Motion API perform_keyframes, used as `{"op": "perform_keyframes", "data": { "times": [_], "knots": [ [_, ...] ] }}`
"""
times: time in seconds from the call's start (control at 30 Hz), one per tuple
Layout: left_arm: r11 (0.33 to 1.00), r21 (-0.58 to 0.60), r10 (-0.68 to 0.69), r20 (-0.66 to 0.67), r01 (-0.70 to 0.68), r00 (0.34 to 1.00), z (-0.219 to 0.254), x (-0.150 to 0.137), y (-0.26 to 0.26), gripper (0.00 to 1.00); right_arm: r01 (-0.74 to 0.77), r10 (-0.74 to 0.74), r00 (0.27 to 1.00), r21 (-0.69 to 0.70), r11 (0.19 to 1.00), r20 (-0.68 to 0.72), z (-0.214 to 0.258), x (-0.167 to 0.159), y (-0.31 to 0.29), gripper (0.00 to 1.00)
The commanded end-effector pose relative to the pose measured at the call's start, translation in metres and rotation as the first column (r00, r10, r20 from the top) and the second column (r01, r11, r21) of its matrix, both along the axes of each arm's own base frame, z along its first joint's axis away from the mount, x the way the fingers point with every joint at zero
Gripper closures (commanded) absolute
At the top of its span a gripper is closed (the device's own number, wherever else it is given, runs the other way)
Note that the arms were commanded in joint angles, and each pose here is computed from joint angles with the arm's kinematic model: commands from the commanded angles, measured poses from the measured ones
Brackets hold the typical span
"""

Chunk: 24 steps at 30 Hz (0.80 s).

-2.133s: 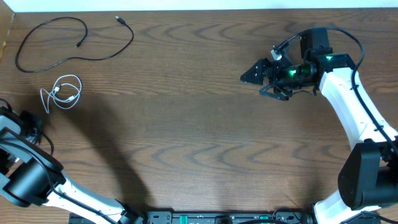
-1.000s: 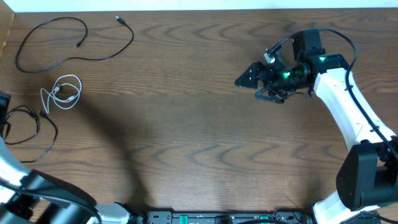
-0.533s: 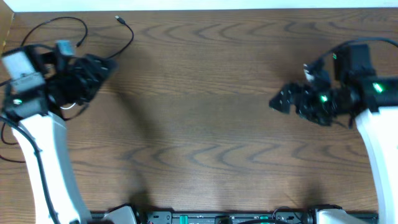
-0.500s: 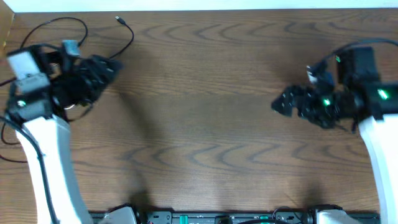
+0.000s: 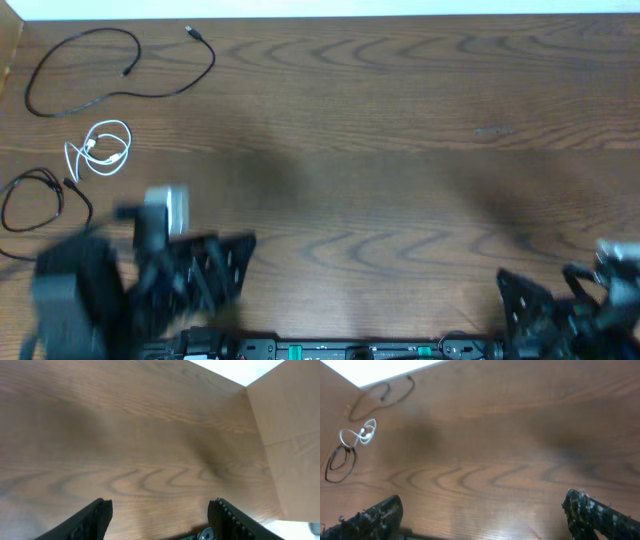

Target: Untangle cables

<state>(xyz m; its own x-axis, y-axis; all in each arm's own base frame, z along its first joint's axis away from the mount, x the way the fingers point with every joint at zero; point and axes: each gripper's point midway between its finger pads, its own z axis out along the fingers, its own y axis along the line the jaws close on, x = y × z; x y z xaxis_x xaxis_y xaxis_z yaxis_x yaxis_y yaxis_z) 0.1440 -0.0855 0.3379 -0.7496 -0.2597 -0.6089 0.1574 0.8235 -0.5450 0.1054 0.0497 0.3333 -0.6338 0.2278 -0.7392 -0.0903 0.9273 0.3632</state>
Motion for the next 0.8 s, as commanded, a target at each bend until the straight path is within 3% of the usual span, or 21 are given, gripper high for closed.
{"op": "perform_keyframes", "data": {
  "times": [0.0,0.03,0.13,0.17,0.37,0.77],
  "knots": [
    [0.992,0.093,0.075,0.112,-0.086,0.991,0.000,-0.041,0.017,0.26,0.010,-0.008,0.995,-0.021,1.000,0.101,0.007,-0.020,-0.005,0.01],
    [0.990,0.101,0.087,0.126,-0.100,0.988,-0.001,-0.048,0.019,0.12,0.011,-0.008,0.992,-0.020,1.000,0.125,0.008,-0.025,-0.005,0.01],
    [0.982,0.122,0.121,0.184,-0.145,0.975,-0.005,-0.074,0.026,0.08,0.011,-0.008,0.986,-0.017,1.000,0.164,0.011,-0.034,-0.006,0.01],
    [0.979,0.128,0.132,0.211,-0.161,0.969,-0.007,-0.085,0.028,0.02,0.011,-0.008,0.985,-0.017,1.000,0.171,0.011,-0.035,-0.006,0.01],
    [0.978,0.117,0.133,0.294,-0.174,0.947,-0.007,-0.108,0.028,0.02,0.011,-0.008,0.986,-0.017,1.000,0.169,0.011,-0.036,-0.006,0.01],
    [0.978,0.116,0.133,0.295,-0.173,0.946,-0.007,-0.108,0.028,0.01,0.007,-0.007,1.000,-0.027,1.000,0.007,-0.023,-0.056,-0.007,0.01]
  ]
}}
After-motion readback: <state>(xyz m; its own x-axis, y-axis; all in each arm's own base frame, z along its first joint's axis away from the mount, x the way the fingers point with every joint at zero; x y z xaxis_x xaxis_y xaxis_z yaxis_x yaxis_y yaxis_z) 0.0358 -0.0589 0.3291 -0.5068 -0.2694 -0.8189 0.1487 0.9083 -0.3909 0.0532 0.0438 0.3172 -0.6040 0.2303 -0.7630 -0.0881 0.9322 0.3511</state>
